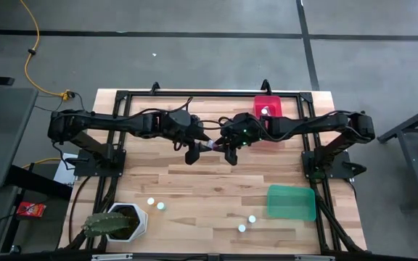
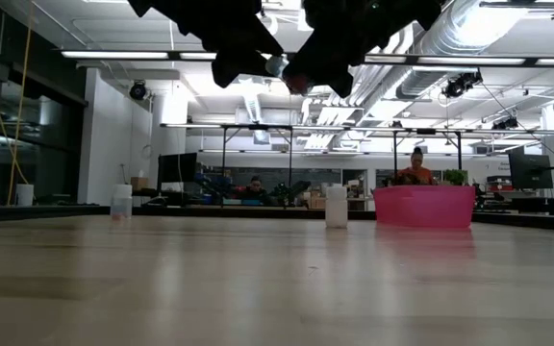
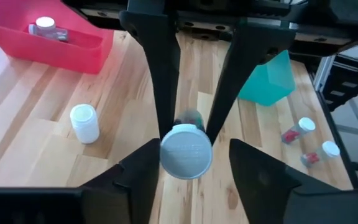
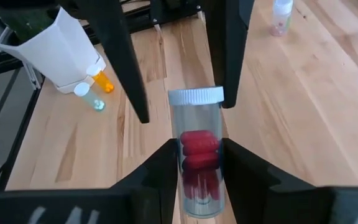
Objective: Pick and place medicine bottles into bin by pill shape (circle, oval)
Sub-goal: Put the blue capsule bottle into the red bin
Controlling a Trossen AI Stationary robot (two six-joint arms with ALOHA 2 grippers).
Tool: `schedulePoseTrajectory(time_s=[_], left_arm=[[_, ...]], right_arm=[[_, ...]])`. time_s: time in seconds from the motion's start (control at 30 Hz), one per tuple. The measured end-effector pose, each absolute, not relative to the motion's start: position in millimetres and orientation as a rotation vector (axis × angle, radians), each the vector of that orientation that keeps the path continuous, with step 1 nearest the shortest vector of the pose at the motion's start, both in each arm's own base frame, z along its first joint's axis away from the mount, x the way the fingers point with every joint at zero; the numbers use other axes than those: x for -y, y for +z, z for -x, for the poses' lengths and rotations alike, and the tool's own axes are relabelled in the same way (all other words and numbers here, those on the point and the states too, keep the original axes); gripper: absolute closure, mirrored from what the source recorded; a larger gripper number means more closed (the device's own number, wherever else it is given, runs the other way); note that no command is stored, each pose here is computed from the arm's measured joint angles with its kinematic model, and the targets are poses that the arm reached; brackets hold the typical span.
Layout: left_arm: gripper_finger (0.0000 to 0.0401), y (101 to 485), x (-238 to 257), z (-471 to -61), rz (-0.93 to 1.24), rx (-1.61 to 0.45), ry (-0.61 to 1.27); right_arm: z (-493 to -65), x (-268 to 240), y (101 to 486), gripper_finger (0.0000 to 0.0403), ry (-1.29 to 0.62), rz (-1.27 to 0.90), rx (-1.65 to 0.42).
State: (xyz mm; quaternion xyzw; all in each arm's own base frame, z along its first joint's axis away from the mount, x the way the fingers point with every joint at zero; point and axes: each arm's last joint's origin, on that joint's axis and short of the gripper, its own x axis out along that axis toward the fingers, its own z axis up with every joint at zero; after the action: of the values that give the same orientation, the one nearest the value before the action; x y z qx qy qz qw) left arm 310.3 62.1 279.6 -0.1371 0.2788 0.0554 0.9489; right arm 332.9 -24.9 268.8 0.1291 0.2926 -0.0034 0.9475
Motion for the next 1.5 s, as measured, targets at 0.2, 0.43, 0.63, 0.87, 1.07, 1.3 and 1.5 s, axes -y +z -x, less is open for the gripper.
schedulePoseTrajectory(time_s=[0.2,0.43,0.63,0.87,1.07,1.3,1.5], left_arm=[[0.019,292.3,-62.1,-300.7,0.277,-0.533,0.11],[0.0188,336.4,-69.9,-256.7,0.217,-0.402,0.165],[0.0188,370.7,-69.8,-210.9,0.194,-0.186,0.27],[0.0188,349.0,-55.7,-181.7,0.2,0.161,0.267],[0.0188,318.2,-50.0,-173.1,0.259,0.164,0.272],[0.0188,314.9,-48.7,-174.0,0.201,0.128,0.232],[0.0188,314.9,-48.7,-174.0,0.199,0.128,0.233]], right_arm=[[-322.0,29.9,281.3,0.0299,-0.018,-0.246,-0.579],[-281.5,42.1,316.4,0.0299,-0.089,-0.219,-0.545],[-245.4,39.8,346.2,0.0299,-0.113,-0.206,-0.46],[-226.3,32.3,362.1,0.0299,-0.092,-0.157,-0.372],[-225.1,25.1,318.0,0.0299,-0.063,-0.251,-0.197],[-214.9,23.9,294.5,0.0299,-0.039,-0.338,0.013],[-212.3,23.6,297.4,0.0299,-0.034,-0.331,0.042]])
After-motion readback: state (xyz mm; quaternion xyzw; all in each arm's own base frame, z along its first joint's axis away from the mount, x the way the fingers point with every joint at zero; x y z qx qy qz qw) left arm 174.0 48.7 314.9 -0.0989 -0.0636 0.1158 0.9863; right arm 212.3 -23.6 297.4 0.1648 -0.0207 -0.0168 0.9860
